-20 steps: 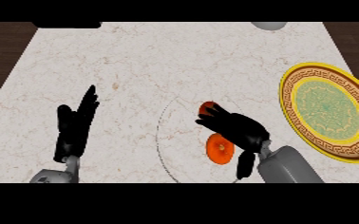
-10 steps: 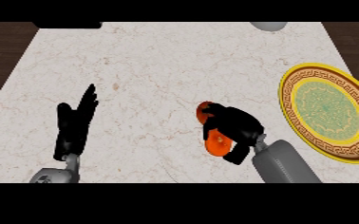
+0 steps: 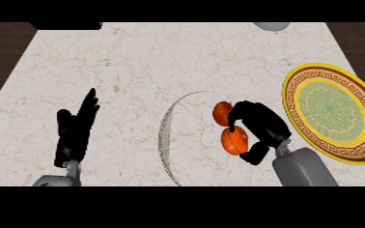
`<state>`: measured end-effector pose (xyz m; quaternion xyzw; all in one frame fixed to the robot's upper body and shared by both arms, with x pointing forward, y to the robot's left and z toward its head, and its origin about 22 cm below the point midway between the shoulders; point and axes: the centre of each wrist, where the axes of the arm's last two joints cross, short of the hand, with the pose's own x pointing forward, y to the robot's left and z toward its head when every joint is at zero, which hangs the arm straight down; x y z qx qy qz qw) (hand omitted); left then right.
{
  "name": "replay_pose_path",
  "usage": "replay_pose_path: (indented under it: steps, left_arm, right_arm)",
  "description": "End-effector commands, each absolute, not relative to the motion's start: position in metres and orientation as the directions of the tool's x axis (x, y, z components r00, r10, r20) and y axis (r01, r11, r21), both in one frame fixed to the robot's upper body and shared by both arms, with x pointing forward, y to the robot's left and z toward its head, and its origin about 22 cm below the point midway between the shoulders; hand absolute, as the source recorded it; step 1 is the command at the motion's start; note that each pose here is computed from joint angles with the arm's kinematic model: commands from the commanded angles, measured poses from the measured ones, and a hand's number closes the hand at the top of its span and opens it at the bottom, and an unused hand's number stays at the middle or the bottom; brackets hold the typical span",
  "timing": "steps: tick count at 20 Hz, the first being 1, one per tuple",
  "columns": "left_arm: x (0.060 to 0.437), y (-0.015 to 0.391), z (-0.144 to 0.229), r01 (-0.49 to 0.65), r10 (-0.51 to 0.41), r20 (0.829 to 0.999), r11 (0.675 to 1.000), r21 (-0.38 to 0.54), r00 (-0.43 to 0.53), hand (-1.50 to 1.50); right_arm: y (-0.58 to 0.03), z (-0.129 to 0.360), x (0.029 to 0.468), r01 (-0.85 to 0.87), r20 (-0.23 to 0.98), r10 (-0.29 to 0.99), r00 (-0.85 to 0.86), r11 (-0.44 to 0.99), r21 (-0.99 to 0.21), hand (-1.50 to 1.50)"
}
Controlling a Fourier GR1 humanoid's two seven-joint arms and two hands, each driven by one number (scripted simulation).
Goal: Pick the squash from the placemat and place it in the plate
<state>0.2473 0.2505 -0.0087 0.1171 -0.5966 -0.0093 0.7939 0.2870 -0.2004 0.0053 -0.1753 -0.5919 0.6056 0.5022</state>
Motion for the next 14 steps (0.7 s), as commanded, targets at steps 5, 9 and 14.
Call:
replay_pose_path:
  steps: [5,9,14]
  left_arm:
    - [0.233,0.257,-0.015,-0.125,-0.177,0.938,0.967,0.223,0.297,0.00]
    - [0.245,0.242,-0.026,-0.143,-0.156,0.941,0.968,0.206,0.302,0.00]
    - [0.235,0.268,-0.014,-0.124,-0.158,0.942,0.972,0.202,0.297,0.00]
  right_arm:
    - [-0.257,0.034,0.271,-0.091,0.316,0.930,-0.187,0.304,-0.948,1.50]
    - [-0.261,0.067,0.243,0.012,0.352,0.907,-0.232,0.364,-0.931,1.50]
    - [-0.288,0.107,0.244,0.306,0.369,0.919,-0.136,0.394,-0.867,1.50]
